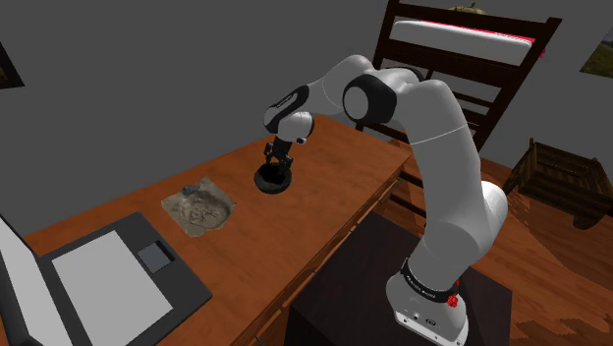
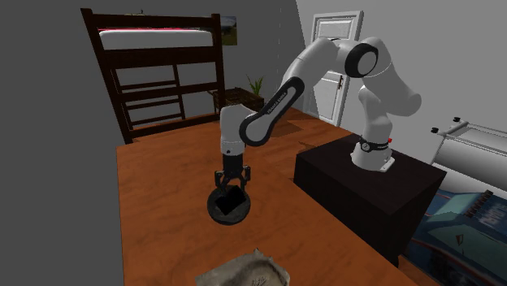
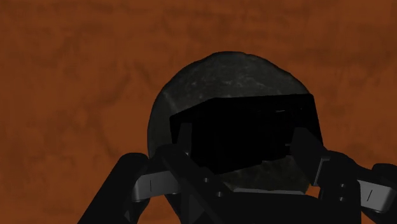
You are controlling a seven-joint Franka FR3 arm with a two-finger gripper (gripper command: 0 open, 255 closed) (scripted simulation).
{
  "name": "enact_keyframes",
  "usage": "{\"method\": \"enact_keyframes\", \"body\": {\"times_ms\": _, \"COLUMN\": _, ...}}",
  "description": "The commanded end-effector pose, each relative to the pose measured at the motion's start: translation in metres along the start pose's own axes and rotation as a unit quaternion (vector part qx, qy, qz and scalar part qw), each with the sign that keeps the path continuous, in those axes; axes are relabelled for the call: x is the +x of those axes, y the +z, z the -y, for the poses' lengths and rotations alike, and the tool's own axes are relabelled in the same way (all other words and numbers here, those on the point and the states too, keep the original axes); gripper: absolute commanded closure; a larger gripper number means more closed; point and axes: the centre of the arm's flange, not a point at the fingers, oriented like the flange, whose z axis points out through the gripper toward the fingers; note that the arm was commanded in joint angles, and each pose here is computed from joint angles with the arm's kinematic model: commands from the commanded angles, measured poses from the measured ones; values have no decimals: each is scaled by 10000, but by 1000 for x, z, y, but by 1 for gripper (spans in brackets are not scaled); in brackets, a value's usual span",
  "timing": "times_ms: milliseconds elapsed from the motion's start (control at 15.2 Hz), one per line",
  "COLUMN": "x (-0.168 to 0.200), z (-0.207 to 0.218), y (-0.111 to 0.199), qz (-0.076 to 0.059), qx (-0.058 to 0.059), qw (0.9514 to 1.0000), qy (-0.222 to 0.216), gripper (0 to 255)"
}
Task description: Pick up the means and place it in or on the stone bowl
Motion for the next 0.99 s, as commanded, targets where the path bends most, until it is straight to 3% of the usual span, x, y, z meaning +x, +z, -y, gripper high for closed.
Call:
{"method": "enact_keyframes", "body": {"times_ms": 0, "x": -2, "z": -3, "y": 7, "qz": 32, "qx": -65, "qw": 10000, "qy": -9, "gripper": 255}}
{"method": "enact_keyframes", "body": {"times_ms": 132, "x": -2, "z": -3, "y": 7, "qz": 32, "qx": -65, "qw": 10000, "qy": -9, "gripper": 255}}
{"method": "enact_keyframes", "body": {"times_ms": 198, "x": -3, "z": -4, "y": 9, "qz": 31, "qx": -66, "qw": 10000, "qy": -9, "gripper": 0}}
{"method": "enact_keyframes", "body": {"times_ms": 528, "x": -2, "z": -3, "y": 7, "qz": 32, "qx": -65, "qw": 10000, "qy": -9, "gripper": 0}}
{"method": "enact_keyframes", "body": {"times_ms": 792, "x": -2, "z": -2, "y": -43, "qz": 32, "qx": -65, "qw": 10000, "qy": -9, "gripper": 0}}
{"method": "enact_keyframes", "body": {"times_ms": 924, "x": -2, "z": -2, "y": -43, "qz": 32, "qx": -65, "qw": 10000, "qy": -9, "gripper": 0}}
